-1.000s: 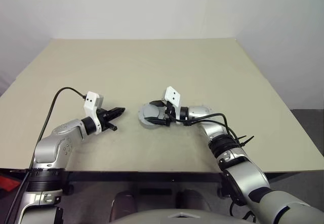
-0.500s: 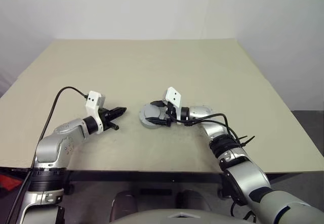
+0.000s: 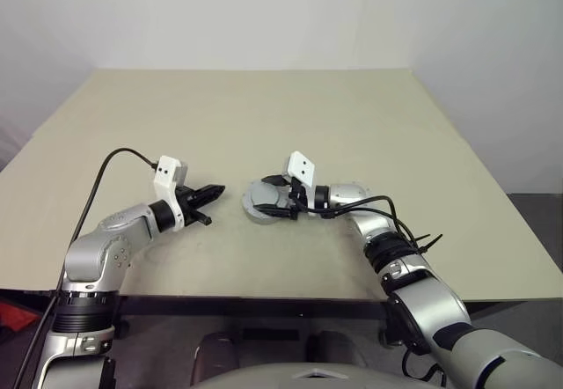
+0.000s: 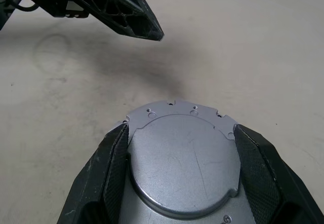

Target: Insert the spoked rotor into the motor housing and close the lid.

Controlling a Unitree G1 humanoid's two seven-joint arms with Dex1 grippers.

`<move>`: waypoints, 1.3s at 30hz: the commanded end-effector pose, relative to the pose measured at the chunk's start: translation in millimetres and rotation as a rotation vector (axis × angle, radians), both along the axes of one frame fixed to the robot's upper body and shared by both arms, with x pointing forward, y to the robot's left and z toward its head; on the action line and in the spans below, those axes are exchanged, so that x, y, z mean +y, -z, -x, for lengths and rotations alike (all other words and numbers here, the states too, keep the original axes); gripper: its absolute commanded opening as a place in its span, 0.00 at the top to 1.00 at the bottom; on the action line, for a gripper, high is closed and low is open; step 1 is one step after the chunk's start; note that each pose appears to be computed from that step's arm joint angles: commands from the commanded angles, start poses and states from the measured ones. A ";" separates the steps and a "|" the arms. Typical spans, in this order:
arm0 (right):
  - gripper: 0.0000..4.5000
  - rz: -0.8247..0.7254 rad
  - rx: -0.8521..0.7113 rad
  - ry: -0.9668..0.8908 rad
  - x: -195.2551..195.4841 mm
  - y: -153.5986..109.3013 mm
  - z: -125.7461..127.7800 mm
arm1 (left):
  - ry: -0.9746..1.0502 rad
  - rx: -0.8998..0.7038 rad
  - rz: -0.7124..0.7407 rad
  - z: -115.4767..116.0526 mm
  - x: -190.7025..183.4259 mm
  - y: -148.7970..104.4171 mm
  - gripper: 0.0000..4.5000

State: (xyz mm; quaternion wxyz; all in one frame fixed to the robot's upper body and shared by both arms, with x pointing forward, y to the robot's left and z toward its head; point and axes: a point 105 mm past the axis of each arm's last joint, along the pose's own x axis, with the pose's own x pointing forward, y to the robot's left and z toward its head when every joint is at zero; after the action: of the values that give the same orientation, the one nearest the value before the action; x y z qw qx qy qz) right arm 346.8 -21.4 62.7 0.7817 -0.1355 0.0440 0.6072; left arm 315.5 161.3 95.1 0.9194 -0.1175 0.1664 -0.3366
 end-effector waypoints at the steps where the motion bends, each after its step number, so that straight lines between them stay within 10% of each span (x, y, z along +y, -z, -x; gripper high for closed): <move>1: 0.29 0.151 0.048 0.047 -15.5 32.7 0.0 | 0.010 -0.050 0.013 -0.4 -3.2 -13.8 1.00; 26: 0.29 0.175 0.020 0.042 -19.5 35.4 0.8 | 0.156 0.161 0.271 -14.9 -69.8 -17.0 1.00; 39: 0.29 0.147 -0.012 0.061 -18.2 26.9 -2.2 | 0.029 0.354 0.030 -30.8 -70.6 29.7 1.00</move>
State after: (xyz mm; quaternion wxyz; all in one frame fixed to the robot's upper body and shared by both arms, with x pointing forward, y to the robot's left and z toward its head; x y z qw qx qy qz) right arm 348.7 -21.8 60.5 0.7817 -0.1738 0.0340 0.5980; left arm 344.7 83.8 80.1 0.8637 -0.2112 0.2835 -0.3591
